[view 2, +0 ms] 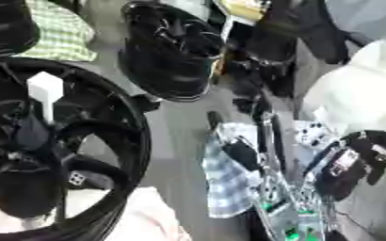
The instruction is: Pull the pin out of the wheel hub.
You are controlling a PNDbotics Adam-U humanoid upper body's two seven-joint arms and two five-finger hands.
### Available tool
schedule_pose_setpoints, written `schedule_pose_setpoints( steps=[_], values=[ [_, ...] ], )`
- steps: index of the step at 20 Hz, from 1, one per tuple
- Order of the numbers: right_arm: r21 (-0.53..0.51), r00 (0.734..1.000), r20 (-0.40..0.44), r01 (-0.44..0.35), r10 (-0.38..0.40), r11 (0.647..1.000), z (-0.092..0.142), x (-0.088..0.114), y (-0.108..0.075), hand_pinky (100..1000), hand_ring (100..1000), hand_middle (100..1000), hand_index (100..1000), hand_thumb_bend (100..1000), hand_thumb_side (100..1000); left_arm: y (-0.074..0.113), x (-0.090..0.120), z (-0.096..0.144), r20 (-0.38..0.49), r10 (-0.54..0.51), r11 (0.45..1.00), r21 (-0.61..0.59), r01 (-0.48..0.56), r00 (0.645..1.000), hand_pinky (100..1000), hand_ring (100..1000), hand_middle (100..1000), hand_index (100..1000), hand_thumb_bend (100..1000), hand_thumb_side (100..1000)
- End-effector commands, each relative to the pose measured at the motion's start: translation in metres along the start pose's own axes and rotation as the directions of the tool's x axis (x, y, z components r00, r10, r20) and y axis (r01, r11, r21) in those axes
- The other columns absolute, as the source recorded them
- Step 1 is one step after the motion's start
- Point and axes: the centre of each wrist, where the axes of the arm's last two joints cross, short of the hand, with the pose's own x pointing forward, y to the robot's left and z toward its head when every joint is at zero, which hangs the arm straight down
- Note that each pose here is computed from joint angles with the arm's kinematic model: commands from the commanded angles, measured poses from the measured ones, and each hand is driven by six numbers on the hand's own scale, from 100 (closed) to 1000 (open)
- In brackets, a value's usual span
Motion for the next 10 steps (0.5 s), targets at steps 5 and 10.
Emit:
schedule_pose_setpoints(
  steps=[5, 10],
  values=[
    [0.414, 0.983, 0.183, -0.050, -0.030, 0.909, -0.074, 0.057, -0.035, 799, 817, 838, 930, 608, 333, 0.003, 0.012, -0.006, 0.008, -0.040, 0.999, -0.028, 0.040, 0.999, 572, 185, 537, 761, 100, 669],
    [0.619, 0.990, 0.139, -0.060, -0.034, 0.783, -0.103, 0.089, -0.023, 824, 869, 887, 958, 613, 285, 0.001, 0.013, -0.011, 0.018, -0.039, 0.998, -0.044, 0.040, 0.999, 573, 176, 536, 760, 100, 665]
  ],
)
